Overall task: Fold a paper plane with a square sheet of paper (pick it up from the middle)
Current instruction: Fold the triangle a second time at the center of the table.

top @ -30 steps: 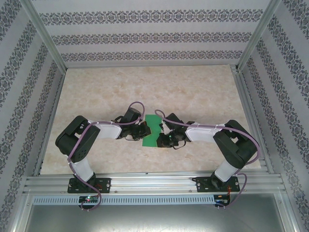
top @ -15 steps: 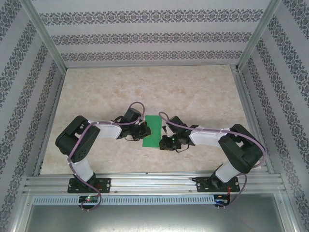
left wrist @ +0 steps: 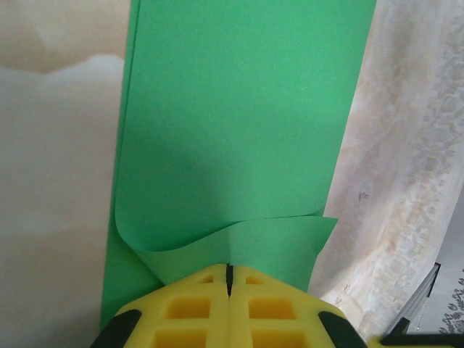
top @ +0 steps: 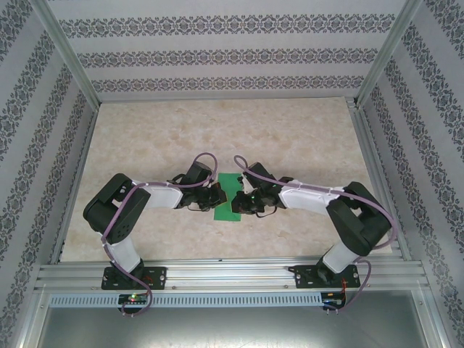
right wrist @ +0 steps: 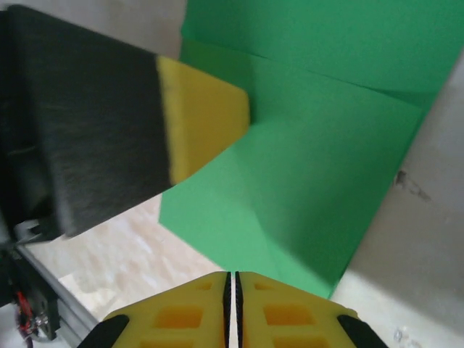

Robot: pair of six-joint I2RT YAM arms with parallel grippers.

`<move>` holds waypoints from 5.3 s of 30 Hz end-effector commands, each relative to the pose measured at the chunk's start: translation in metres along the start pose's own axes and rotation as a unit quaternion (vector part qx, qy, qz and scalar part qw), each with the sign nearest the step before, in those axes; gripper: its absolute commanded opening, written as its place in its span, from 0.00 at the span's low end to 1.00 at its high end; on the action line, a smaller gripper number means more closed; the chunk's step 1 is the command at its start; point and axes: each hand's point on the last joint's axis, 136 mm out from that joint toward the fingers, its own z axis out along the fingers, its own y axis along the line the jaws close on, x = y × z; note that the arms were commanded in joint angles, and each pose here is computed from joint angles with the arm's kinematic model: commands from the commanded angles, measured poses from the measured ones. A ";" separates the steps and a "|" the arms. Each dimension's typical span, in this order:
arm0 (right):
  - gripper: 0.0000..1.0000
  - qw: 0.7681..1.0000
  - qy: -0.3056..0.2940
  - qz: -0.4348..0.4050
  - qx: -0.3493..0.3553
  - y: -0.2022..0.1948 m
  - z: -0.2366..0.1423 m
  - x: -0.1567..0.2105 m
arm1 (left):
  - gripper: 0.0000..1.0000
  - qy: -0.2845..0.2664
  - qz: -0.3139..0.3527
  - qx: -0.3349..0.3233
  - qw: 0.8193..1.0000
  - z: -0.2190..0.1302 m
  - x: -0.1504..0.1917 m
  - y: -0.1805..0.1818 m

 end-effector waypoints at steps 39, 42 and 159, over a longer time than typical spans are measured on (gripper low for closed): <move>0.05 0.994 0.077 0.030 0.075 -0.060 0.028 0.038 | 0.01 -0.063 -0.002 -0.026 0.998 -0.058 -0.064 0.017; 0.06 0.994 0.075 0.028 0.075 -0.058 0.027 0.036 | 0.02 -0.060 0.009 -0.005 0.998 -0.061 -0.055 0.004; 0.06 0.996 0.051 0.055 0.038 -0.051 0.034 0.017 | 0.12 0.031 0.057 0.031 0.997 -0.006 0.001 -0.028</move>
